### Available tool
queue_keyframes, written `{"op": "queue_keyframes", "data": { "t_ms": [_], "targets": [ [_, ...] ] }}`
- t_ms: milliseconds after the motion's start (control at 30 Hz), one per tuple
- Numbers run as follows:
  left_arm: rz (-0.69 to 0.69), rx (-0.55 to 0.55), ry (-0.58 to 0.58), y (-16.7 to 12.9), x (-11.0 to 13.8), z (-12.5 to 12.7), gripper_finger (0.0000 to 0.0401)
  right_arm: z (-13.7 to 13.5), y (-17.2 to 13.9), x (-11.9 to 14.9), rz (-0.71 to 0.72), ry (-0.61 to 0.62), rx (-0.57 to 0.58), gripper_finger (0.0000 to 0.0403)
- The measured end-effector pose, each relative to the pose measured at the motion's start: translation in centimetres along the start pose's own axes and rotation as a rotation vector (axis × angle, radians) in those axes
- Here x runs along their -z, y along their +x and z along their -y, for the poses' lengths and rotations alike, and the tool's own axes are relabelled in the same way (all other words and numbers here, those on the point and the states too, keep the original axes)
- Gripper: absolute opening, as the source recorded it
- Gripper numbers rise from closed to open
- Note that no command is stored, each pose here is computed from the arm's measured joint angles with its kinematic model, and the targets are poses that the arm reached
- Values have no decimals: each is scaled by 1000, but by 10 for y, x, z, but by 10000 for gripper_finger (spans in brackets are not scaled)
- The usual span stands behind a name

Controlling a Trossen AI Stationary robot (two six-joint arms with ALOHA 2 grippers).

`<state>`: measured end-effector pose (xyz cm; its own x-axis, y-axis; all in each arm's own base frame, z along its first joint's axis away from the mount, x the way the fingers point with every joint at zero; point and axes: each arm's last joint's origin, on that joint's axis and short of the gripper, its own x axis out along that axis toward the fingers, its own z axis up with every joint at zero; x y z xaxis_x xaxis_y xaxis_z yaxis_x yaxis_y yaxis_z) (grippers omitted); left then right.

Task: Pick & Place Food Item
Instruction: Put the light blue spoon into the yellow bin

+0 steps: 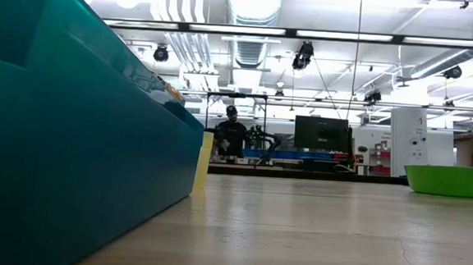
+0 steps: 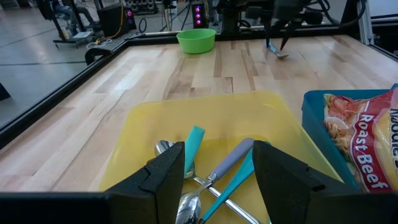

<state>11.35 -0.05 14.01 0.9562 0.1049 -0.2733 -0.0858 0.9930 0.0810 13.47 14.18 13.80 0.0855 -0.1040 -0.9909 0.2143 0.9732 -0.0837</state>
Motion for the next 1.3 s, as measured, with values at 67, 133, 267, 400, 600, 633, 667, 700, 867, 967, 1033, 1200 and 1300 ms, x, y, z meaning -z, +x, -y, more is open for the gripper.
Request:
{"op": "queue_keyframes", "data": {
  "t_ms": [67, 133, 267, 400, 600, 633, 667, 700, 867, 967, 1033, 1200, 1300],
  "targets": [
    [0, 0, 0, 0, 0, 0, 189, 3, 2, 2, 15, 21, -25, 176],
    [0, 0, 0, 0, 0, 0, 189, 6, 3, 4, 28, 41, -50, 176],
    [0, 0, 0, 0, 0, 0, 189, 10, 3, 2, 65, 87, -87, 176],
    [0, 0, 0, 0, 0, 0, 189, 12, 5, -7, 134, 146, -85, 176],
    [0, 0, 0, 0, 0, 0, 189, 13, 16, -23, 109, 211, -58, 176],
    [0, 0, 0, 0, 0, 0, 189, 13, 16, -25, 106, 207, -52, 176],
    [0, 0, 0, 0, 0, 0, 189, 12, 17, -28, 105, 197, -49, 176],
    [0, 0, 0, 0, 0, 0, 189, 10, 17, -30, 106, 184, -48, 176],
    [0, 0, 0, 0, 0, 0, 189, -2, 13, -44, 154, 109, -57, 176],
    [0, 0, 0, 0, 0, 0, 189, -10, 13, -52, 169, 111, -41, 176],
    [0, 0, 0, 0, 0, 0, 189, -15, 16, -55, 164, 116, -30, 176],
    [0, 0, 0, 0, 0, 0, 189, -21, 23, -59, 147, 114, 3, 176],
    [0, 0, 0, 0, 0, 0, 189, -22, 24, -60, 145, 115, 5, 176]
  ]
}}
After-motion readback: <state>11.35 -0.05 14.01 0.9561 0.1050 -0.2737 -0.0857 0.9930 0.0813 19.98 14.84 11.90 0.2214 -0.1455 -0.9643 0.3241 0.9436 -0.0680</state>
